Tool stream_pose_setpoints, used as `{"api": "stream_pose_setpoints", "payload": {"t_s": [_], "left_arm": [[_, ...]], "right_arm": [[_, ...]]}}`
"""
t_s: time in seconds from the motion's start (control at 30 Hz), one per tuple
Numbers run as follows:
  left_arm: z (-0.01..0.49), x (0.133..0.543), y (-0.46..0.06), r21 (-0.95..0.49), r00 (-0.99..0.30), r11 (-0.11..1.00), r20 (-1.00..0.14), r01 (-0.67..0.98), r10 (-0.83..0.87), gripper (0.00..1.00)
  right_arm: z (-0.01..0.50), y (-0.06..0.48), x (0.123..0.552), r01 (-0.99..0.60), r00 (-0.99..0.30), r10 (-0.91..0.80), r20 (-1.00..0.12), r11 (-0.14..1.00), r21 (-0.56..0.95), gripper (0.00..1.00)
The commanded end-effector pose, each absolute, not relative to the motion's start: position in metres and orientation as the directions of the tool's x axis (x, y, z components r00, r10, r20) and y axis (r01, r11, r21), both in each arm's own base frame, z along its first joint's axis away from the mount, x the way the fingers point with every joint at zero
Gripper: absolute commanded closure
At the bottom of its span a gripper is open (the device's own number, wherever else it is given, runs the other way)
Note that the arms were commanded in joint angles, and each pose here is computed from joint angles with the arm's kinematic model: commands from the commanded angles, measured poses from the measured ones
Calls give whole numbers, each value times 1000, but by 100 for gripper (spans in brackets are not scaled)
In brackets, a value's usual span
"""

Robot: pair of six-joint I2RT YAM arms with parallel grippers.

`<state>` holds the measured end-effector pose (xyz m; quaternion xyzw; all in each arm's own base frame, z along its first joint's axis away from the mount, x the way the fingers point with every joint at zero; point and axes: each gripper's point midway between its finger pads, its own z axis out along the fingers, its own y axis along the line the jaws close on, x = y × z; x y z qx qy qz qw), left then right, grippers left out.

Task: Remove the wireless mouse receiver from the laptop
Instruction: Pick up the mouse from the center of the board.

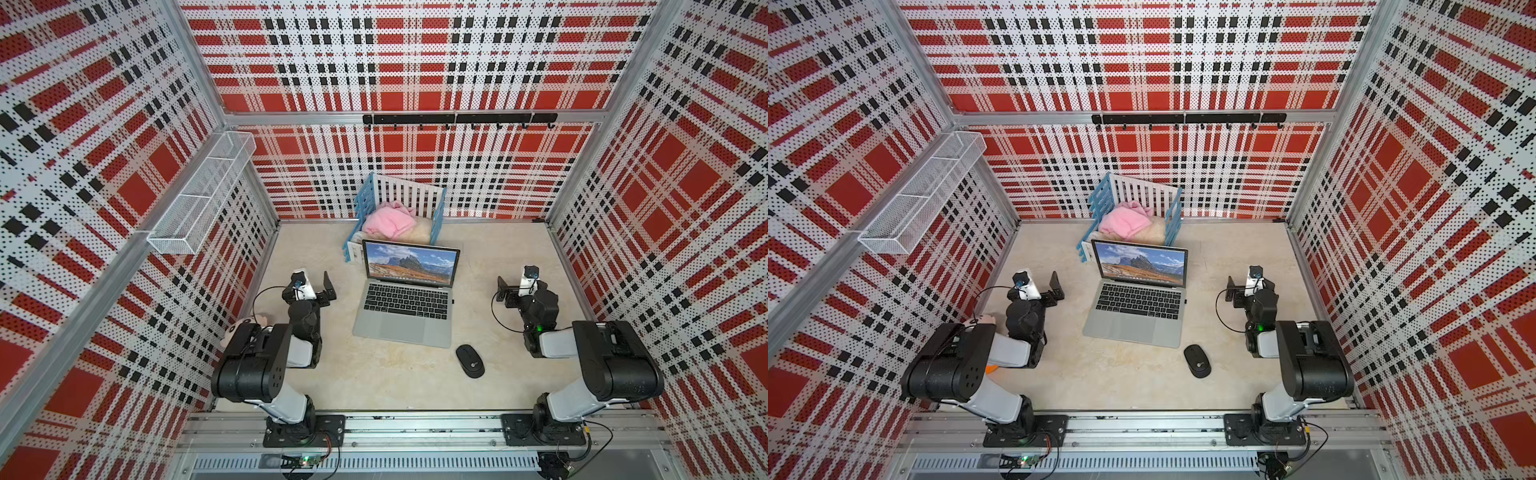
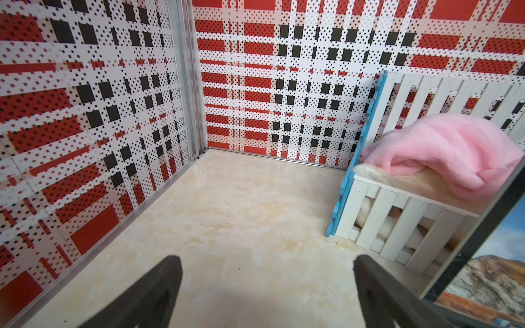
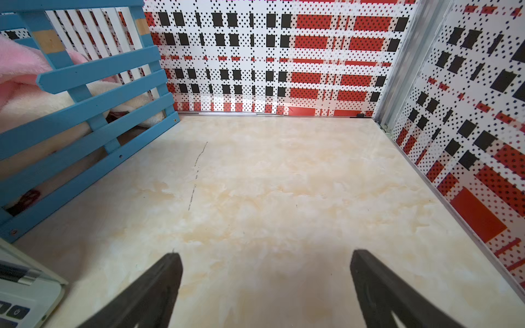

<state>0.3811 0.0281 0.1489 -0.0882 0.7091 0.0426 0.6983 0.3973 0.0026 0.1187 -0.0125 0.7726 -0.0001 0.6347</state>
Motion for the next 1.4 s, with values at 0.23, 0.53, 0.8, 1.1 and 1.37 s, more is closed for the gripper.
{"api": "stream_pose_setpoints", "payload": {"t_s": [0.23,0.53,0.8,1.1,1.37], "left_arm": [[152,378,28,-64,-3,986,-998,-155,-65,1],[152,378,28,-63,-3,985,-998,-161,-64,1],[152,378,27,-64,-2,985,-998,-160,-65,1],[202,361,35,-121,60,943,-992,-309,-108,1],[234,344,1,-376,62,918,-926,-128,-371,1]], "right_arm": [[123,1,396,5,-190,-16,-982,1000,-17,0],[124,-1,396,14,-187,-14,-982,1000,-16,0],[132,-12,403,96,-262,16,-965,995,-9,0],[147,21,400,96,-498,138,-856,990,103,0],[145,63,343,55,-651,153,-743,986,155,1]]}}
